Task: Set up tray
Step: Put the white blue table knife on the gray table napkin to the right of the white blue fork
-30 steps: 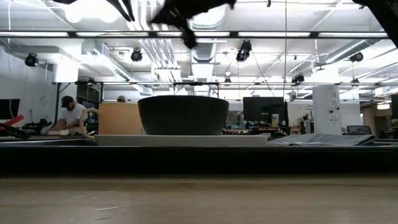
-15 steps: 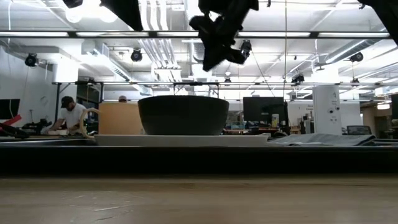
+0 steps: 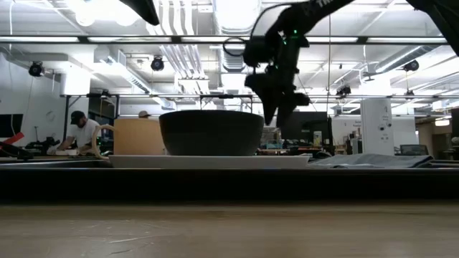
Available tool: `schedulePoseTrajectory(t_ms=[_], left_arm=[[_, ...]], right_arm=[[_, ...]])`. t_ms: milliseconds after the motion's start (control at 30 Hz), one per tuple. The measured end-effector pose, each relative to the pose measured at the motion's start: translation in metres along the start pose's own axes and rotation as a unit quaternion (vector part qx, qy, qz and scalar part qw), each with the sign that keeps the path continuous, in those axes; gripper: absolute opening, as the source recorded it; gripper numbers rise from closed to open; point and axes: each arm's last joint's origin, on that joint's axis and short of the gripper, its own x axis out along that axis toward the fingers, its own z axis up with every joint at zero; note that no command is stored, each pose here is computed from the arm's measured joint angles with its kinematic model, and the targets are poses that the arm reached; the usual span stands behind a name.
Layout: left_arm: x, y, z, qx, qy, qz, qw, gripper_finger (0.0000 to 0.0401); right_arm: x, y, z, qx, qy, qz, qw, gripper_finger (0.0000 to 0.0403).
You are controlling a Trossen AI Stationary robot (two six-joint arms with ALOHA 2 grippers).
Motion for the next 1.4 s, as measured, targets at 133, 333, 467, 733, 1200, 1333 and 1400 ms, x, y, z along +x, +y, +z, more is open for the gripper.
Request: schedulePoseTrajectory(t_ms=[133,333,467,733,1200,1333,1400], left_arm=[[-0.002,0.002,-0.001,-0.027,-0.003,0.0,1.0,0.0],[-0.001,0.001,-0.001,-0.027,-0.002,0.0,1.0,0.0],[-0.001,0.001,-0.001,-0.027,-0.001,0.0,1.0,0.0],[-0.001,0.001,-0.001,-0.027,-0.002,0.0,1.0,0.0],[-0.001,0.001,-0.001,-0.026,-0.001,0.0,1.0,0.0],[-0.001,0.001,-0.001,-0.026,-0.001,0.0,1.0,0.0],[-0.001,0.001,-0.001,-0.026,-0.001,0.0,1.0,0.0]], right_arm=[[0.012,-0.01,-0.002,0.003,0.003,-0.005,1.0,0.0191],[0.033,-0.018,-0.008,0.016,0.015,0.016,1.0,0.0191],[0.047,-0.027,-0.013,0.026,0.015,0.013,0.999,0.0187],[0.057,-0.049,-0.012,0.054,0.009,0.007,0.999,0.0175],[0.068,-0.053,-0.021,0.057,0.025,0.029,0.998,0.0145],[0.068,-0.049,-0.021,0.06,0.027,0.032,0.997,0.0139],[0.068,-0.046,-0.022,0.059,0.028,0.033,0.997,0.0136]])
